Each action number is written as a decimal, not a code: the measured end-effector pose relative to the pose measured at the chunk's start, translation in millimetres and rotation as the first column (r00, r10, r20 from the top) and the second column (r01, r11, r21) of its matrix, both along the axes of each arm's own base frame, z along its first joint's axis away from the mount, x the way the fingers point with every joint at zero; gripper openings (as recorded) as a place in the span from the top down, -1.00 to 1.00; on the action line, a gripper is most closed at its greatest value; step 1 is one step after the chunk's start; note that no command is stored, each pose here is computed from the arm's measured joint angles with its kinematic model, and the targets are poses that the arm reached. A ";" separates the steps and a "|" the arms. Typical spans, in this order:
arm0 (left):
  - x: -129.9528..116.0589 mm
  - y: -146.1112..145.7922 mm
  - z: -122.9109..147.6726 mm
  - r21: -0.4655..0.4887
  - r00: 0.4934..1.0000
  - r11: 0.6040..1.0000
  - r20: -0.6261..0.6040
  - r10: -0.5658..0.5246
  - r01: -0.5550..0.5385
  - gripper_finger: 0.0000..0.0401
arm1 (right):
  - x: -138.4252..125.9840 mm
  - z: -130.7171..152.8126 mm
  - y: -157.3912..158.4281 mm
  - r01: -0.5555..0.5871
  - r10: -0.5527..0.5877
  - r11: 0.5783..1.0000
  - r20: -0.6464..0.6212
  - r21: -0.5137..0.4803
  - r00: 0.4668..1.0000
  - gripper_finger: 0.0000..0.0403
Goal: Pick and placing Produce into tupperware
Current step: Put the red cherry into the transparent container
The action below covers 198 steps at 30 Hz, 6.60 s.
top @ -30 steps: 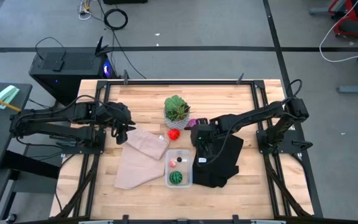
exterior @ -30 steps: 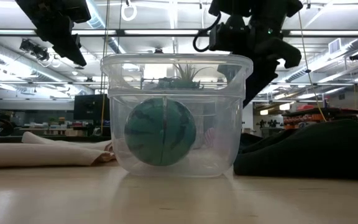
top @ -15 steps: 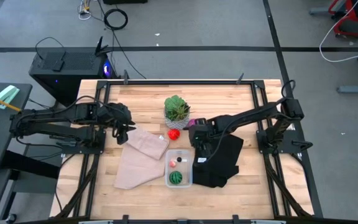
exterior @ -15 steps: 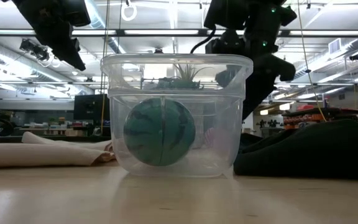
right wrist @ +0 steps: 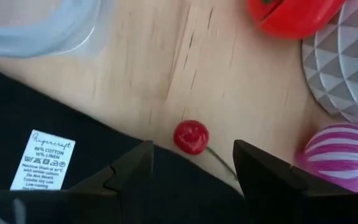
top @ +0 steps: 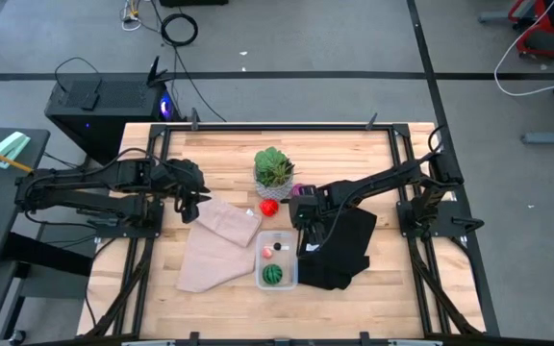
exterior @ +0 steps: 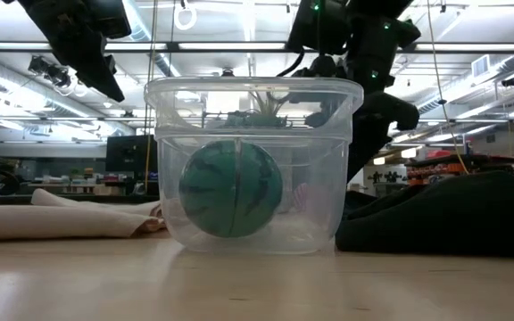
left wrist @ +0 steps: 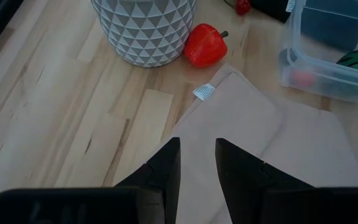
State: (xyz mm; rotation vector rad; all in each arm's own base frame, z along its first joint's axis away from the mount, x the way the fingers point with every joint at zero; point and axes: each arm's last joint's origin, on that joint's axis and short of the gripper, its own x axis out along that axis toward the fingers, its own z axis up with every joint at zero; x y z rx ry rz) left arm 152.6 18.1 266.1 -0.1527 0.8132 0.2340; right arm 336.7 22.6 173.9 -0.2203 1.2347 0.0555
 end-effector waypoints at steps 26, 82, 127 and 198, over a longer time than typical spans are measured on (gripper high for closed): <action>0.5 0.0 0.3 -0.009 1.000 1.000 0.008 0.010 -0.010 0.47 | 8.5 -16.0 -5.8 0.062 -0.062 0.998 -0.001 0.020 0.998 -0.05; 0.3 0.0 0.2 -0.018 1.000 1.000 0.009 0.020 -0.020 0.47 | 9.9 -24.7 -7.9 0.144 -0.142 0.987 -0.028 0.073 0.989 0.02; 0.3 -0.1 0.1 -0.030 0.999 0.999 0.010 0.032 -0.032 0.47 | 12.3 -32.3 -7.5 0.157 -0.153 0.984 -0.056 0.084 0.987 0.39; 0.3 -0.1 0.0 -0.011 1.000 1.000 0.005 0.010 -0.010 0.47 | 44.2 79.1 84.8 -0.423 0.424 0.906 0.112 -0.034 0.899 0.34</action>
